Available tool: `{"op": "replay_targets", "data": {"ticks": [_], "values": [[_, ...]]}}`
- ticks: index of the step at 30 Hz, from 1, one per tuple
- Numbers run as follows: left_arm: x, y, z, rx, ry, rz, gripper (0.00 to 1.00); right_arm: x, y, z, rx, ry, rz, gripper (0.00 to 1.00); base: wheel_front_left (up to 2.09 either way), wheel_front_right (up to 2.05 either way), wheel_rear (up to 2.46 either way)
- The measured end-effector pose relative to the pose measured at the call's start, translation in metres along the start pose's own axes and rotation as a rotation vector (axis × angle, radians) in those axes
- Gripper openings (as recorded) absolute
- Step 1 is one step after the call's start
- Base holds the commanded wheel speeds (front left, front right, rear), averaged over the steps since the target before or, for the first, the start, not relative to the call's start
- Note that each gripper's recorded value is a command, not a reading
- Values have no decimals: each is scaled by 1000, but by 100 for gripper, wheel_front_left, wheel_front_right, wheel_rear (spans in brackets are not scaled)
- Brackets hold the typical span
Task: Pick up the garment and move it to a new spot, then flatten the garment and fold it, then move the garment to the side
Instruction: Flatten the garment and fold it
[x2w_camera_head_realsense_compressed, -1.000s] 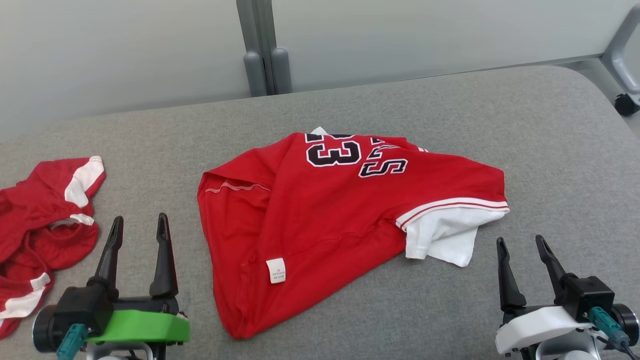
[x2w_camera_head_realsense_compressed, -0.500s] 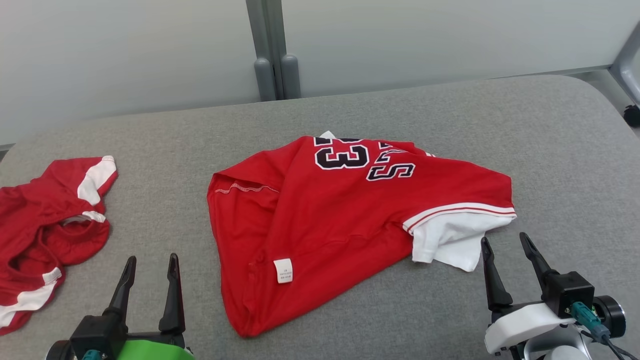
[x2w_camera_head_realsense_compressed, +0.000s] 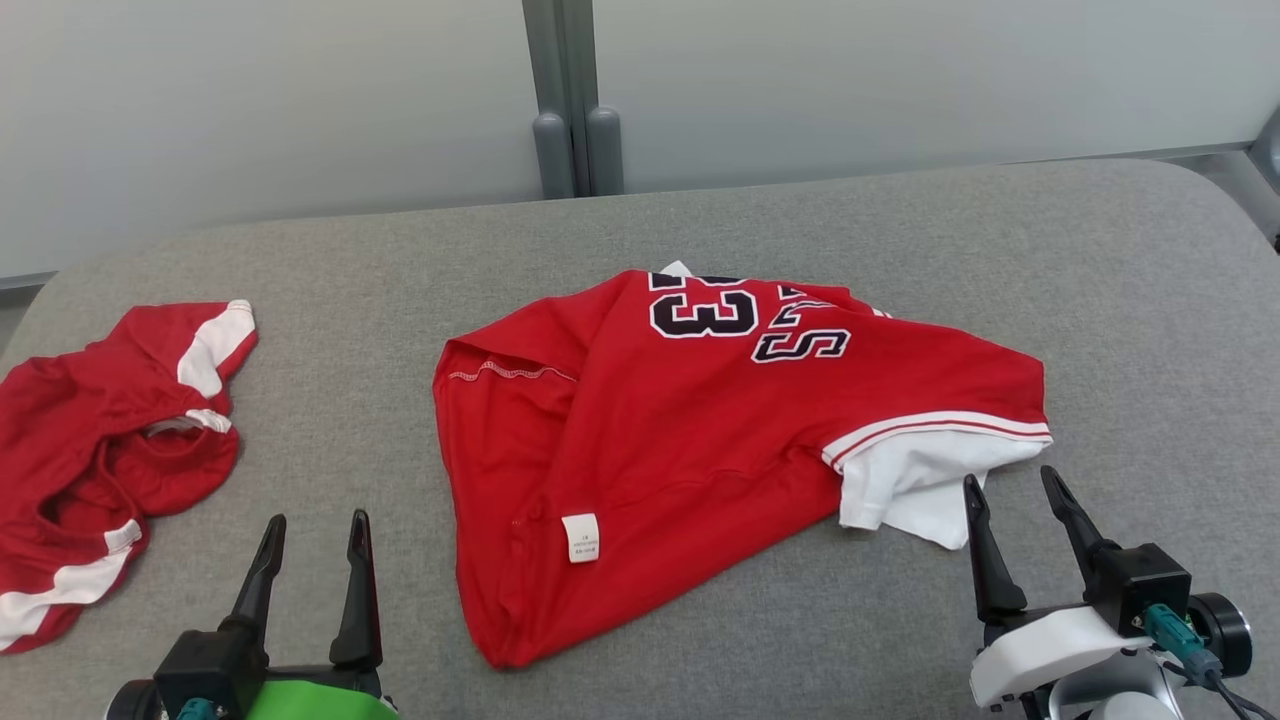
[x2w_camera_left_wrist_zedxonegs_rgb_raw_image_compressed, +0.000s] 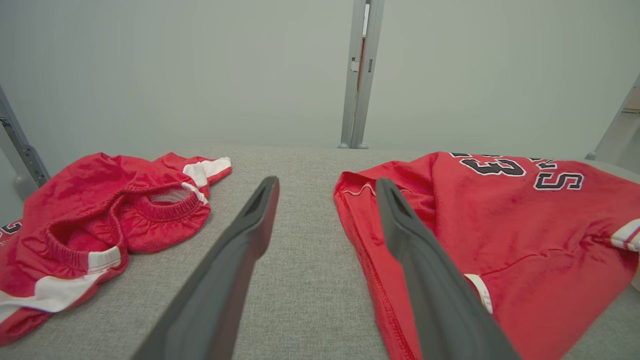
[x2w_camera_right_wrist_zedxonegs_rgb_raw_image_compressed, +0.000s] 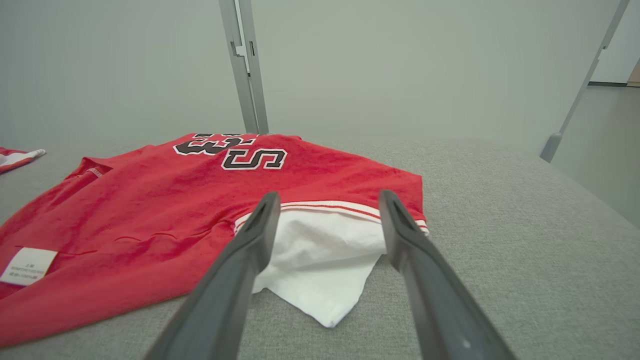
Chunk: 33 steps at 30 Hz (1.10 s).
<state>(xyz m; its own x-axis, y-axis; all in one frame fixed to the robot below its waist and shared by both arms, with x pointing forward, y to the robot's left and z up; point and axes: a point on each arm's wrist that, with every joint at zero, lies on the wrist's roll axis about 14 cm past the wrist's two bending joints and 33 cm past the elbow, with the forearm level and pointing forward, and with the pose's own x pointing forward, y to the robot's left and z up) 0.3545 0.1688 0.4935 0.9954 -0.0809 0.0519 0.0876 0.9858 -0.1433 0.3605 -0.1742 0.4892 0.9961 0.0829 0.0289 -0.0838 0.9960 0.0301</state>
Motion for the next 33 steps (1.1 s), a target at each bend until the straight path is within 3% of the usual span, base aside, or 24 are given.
{"op": "replay_targets", "data": {"ticks": [13, 22, 33], "values": [[2, -20, -15, -10, 47, -65, 100, -4, -14, -12, 22, 38, -46, 100, 0, 0, 0], [17, -85, -72, 14, 238, -308, 100, 5, -35, -69, 74, 323, -117, 100, 0, 0, 0], [40, -88, -125, 85, 452, -324, 100, 34, -35, -94, 102, 423, -115, 100, 0, 0, 0]]}}
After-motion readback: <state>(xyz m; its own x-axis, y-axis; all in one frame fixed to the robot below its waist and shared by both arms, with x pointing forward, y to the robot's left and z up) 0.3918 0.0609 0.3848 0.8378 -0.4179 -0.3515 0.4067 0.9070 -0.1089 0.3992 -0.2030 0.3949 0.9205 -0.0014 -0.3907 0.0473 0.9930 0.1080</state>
